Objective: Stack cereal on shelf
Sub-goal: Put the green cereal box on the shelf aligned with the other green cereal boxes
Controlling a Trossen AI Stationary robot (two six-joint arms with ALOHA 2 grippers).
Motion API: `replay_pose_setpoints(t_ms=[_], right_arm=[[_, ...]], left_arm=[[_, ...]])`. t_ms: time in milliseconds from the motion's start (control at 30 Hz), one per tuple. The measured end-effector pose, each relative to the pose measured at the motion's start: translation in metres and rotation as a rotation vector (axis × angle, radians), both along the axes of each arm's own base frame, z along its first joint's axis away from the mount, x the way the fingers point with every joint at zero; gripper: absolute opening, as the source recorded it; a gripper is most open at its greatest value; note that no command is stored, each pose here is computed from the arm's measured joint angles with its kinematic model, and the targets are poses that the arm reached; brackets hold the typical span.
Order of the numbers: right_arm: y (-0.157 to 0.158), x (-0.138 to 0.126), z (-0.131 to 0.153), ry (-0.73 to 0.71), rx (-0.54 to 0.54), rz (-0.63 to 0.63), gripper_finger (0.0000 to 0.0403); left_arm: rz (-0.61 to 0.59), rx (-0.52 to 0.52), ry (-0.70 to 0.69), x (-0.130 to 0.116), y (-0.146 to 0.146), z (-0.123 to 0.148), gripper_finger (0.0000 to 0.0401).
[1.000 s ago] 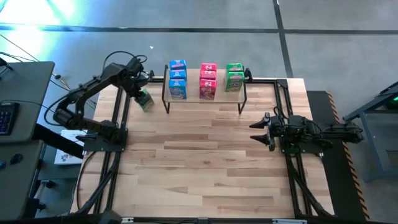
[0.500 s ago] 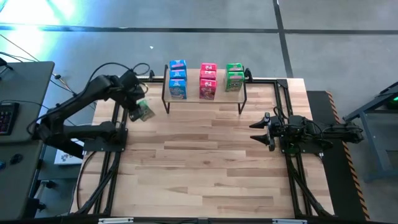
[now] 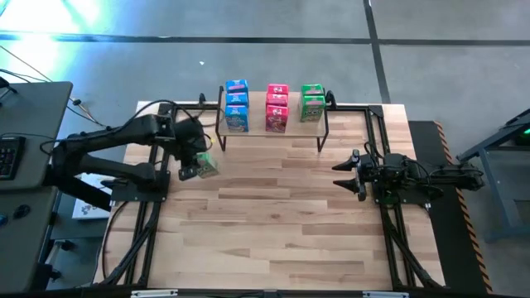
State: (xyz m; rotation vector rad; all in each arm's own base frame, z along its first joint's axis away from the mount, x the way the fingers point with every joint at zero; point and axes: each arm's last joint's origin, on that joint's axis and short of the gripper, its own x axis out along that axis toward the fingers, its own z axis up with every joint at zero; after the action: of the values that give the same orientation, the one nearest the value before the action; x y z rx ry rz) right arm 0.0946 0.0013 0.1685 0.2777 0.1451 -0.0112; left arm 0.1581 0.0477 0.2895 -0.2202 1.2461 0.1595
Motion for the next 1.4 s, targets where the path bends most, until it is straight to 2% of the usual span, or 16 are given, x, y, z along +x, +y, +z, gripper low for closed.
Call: replay_pose_setpoints(t_ms=[267,633,867,1400], right_arm=[[0.0,0.0,0.0,0.0,0.0,0.0,0.0267],[0.0,0.0,0.0,0.0,0.0,0.0,0.0267],[0.0,0.0,0.0,0.001,0.0,0.0,0.0267],[0.0,0.0,0.0,0.0,0.0,0.0,0.0267]], left_arm=[[-0.071,-0.002,-0.011,0.046,-0.014,-0.003,0.015],[-0.057,0.004,-0.041,0.11,-0.019,-0.005,0.015],[-0.065,0.061,-0.052,0.149,-0.022,-0.009,0.015],[-0.141,0.091,-0.015,0.202,-0.034,-0.04,0.015]])
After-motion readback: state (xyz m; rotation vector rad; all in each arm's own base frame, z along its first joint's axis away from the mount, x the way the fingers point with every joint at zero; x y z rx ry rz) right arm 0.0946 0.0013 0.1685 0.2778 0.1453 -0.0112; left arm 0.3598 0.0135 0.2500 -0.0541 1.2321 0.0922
